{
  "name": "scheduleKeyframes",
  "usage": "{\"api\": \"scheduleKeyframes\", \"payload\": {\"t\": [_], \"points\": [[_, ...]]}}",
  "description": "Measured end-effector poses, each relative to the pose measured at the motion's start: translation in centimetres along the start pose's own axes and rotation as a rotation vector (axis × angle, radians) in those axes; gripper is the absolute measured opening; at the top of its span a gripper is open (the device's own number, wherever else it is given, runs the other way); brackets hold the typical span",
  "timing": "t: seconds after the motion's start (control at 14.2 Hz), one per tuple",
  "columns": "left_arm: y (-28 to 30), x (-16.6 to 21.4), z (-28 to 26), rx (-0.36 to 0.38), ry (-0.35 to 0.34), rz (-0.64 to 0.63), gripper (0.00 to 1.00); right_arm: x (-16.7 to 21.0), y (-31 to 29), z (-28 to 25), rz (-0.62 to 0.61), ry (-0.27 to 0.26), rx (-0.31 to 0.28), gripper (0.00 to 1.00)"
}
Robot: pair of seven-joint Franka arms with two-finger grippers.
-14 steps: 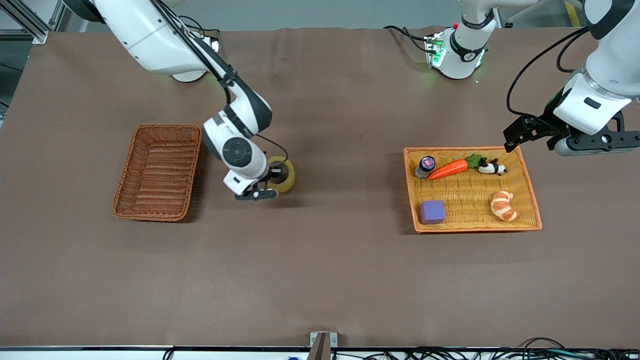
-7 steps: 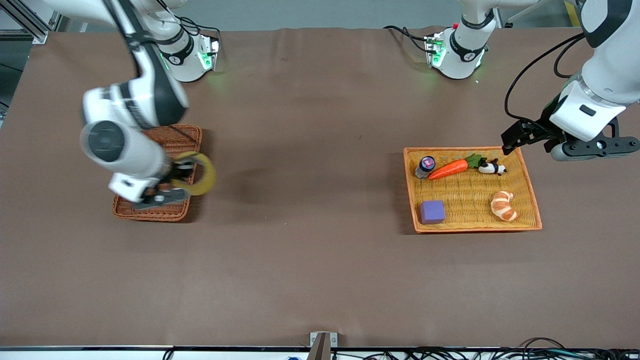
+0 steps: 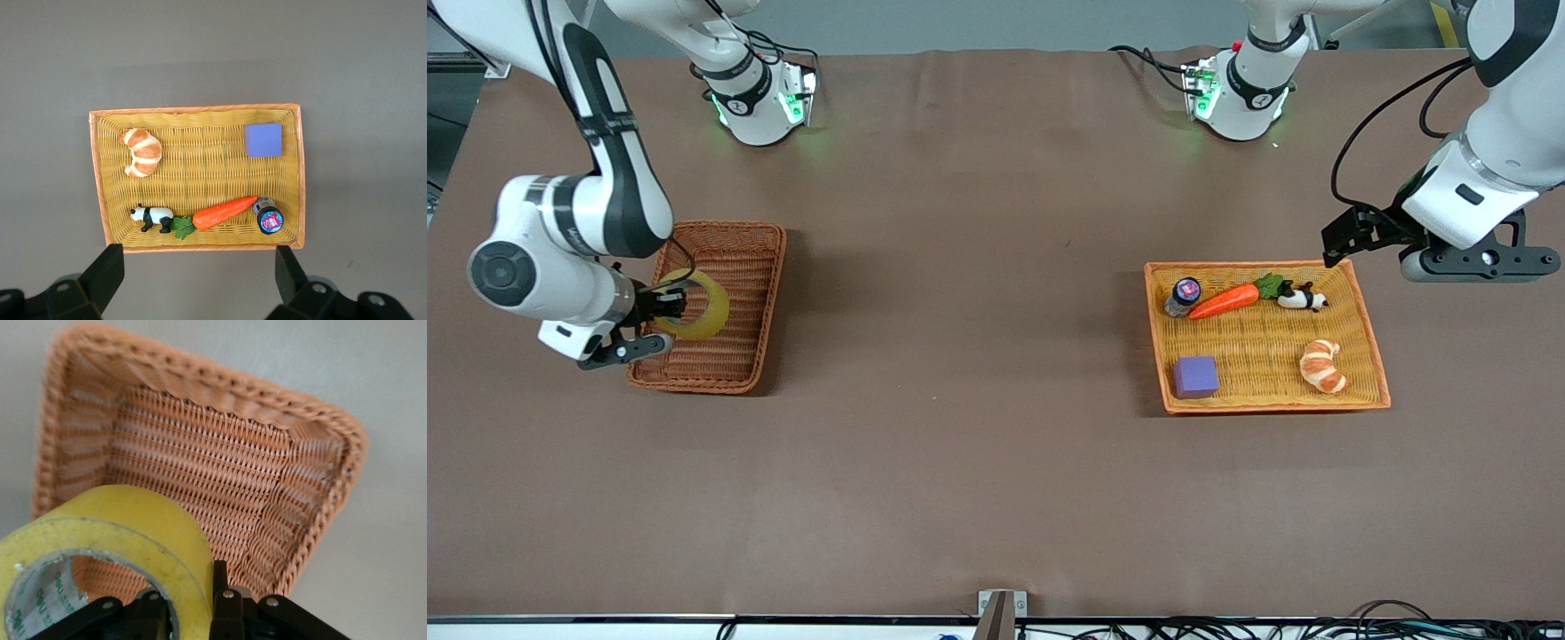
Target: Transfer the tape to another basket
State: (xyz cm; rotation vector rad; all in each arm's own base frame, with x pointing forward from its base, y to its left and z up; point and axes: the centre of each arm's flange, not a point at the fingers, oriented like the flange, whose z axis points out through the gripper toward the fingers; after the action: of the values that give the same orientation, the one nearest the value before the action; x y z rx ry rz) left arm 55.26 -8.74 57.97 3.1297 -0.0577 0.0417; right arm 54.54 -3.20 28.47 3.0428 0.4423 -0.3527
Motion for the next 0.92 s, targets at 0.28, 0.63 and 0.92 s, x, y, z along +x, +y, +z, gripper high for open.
{"api": "scheduleKeyframes", "payload": {"t": [0.28,0.63,0.92], "points": [[-0.3,0.0,0.0,0.0,0.0,-0.005,1.0,-1.5,1.3,4.9,0.009,-0.024,0.004,0.22],[-1.1,0.3,0.4,0.0,-0.007,-0.019,1.0,-1.5,1.7,8.1,0.051,-0.043,0.042,0.3],[-1.6,0.4,0.4,0.0,-0.007,-0.027,1.0,-0.3,2.2,5.3,0.089,0.03,0.062,0.73]]}}
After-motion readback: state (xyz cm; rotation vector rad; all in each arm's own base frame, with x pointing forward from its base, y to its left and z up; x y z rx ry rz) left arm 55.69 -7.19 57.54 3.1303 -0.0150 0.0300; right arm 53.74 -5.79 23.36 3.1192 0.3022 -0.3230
